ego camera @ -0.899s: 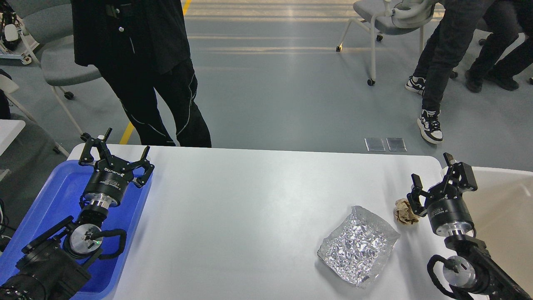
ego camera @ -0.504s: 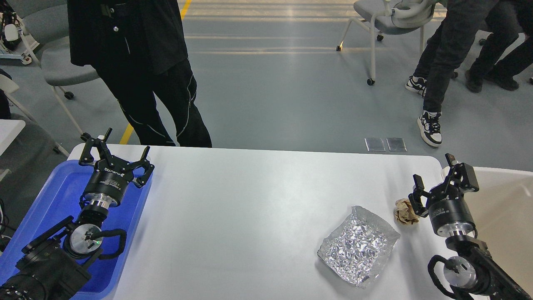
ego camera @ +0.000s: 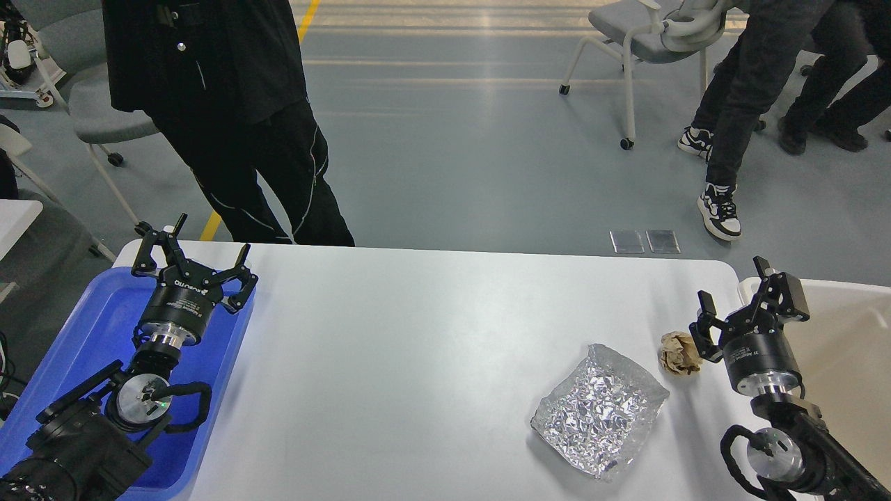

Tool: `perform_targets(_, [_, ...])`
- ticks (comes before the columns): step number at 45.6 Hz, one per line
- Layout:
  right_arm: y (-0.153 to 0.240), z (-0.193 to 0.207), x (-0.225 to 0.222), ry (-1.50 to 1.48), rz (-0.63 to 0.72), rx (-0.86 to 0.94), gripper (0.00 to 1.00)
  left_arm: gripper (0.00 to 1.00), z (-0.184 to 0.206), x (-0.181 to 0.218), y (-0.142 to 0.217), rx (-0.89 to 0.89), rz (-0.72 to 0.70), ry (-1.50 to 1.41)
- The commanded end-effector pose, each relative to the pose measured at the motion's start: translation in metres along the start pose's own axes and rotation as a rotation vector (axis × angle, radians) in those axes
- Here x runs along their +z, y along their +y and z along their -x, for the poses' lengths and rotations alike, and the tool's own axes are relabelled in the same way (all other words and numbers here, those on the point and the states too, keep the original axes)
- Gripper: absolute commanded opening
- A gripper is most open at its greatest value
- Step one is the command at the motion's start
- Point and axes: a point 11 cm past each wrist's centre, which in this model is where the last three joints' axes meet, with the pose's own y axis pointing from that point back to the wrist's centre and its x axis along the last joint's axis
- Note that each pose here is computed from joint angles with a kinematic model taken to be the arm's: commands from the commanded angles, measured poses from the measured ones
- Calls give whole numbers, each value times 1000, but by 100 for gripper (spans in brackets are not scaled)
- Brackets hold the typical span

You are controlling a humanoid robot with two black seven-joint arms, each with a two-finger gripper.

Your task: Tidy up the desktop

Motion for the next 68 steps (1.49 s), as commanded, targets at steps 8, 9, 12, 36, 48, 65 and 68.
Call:
perform_targets(8, [-5,-6,-12,30,-8,-8,100,100,0,0,0,0,-1,-1])
perform_targets(9, [-6,-5,-12,29,-10,-12,100,100,0,0,0,0,0,0])
perform_targets(12, [-6,-4,-12,30,-7,-15,100,100,0,0,0,-1,0,-1])
perform_targets(36, [-7,10,-22,11,137,-100,100,100,1,0,0,-7,-1,2])
perform_targets(48, [2,31,-48,252,246,-308,100,100,2,0,-1,-8,-1,2])
perform_targets(65, [30,17,-52,941,544,-594,100,100,2,0,-1,-9,-2,1])
perform_targets(68, [34,17,-59,1003,604,-641,100,100,2,0,-1,-9,-2,1])
